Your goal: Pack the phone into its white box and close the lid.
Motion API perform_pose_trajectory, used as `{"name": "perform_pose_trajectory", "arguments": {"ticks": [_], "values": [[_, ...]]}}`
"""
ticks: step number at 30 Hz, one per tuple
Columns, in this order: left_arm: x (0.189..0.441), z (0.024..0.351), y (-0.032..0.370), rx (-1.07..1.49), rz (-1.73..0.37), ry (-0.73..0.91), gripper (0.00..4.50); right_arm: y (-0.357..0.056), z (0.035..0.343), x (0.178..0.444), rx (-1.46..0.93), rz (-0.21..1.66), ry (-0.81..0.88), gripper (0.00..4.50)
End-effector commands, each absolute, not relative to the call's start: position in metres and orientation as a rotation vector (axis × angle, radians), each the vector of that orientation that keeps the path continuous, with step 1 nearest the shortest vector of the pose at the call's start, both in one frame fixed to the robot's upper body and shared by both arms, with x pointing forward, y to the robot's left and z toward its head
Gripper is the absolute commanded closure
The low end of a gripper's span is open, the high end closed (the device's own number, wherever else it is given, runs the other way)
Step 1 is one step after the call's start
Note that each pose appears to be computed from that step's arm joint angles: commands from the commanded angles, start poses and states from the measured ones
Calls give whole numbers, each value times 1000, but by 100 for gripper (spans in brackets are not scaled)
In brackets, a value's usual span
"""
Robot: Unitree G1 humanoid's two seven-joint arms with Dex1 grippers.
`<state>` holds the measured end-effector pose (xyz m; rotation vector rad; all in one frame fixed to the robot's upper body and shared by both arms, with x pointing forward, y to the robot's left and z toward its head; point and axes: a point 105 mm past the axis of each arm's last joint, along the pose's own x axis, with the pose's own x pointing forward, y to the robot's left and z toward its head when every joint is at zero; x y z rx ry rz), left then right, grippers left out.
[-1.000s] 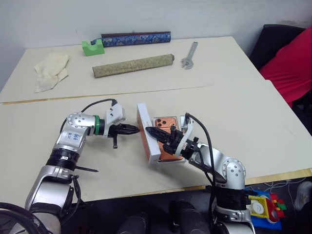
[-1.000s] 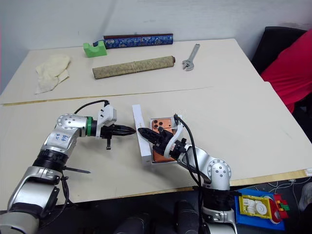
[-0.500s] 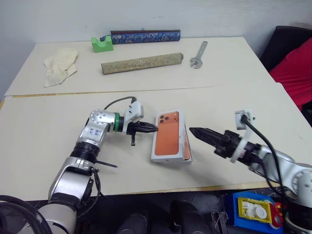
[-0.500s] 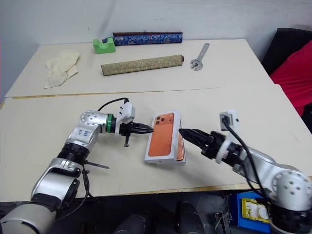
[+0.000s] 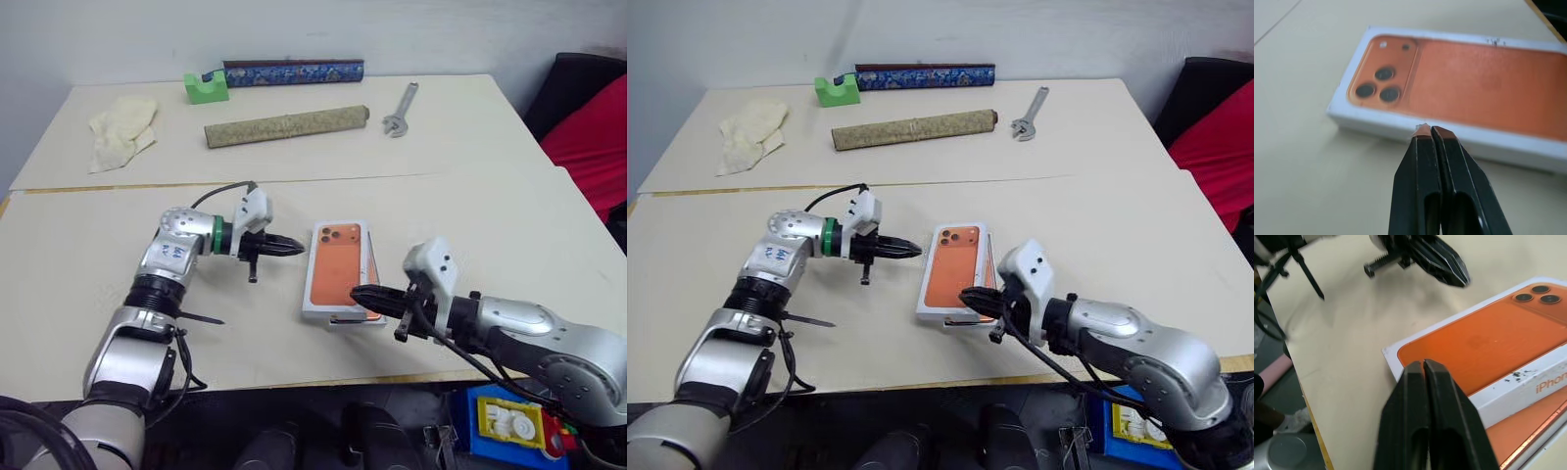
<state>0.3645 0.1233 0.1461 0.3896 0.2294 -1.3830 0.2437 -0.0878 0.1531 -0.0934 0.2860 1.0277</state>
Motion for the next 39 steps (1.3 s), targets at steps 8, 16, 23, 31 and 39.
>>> {"name": "perform_pose_trajectory", "arguments": {"ticks": [8, 16, 23, 31, 39], "values": [[338, 128, 63, 338, -1583, 195, 450, -100, 150, 250, -235, 1009, 272, 446], [325, 130, 61, 333, -1621, 189, 450, -114, 132, 260, -229, 923, 330, 446], [335, 173, 78, 94, -1651, 234, 450, -117, 100, 251, -234, 898, 421, 446], [372, 154, 37, 265, -1491, 239, 450, -106, 118, 237, -215, 962, 368, 446], [430, 162, 34, 329, -1086, 125, 450, -106, 149, 220, -173, 1022, 314, 446]]}}
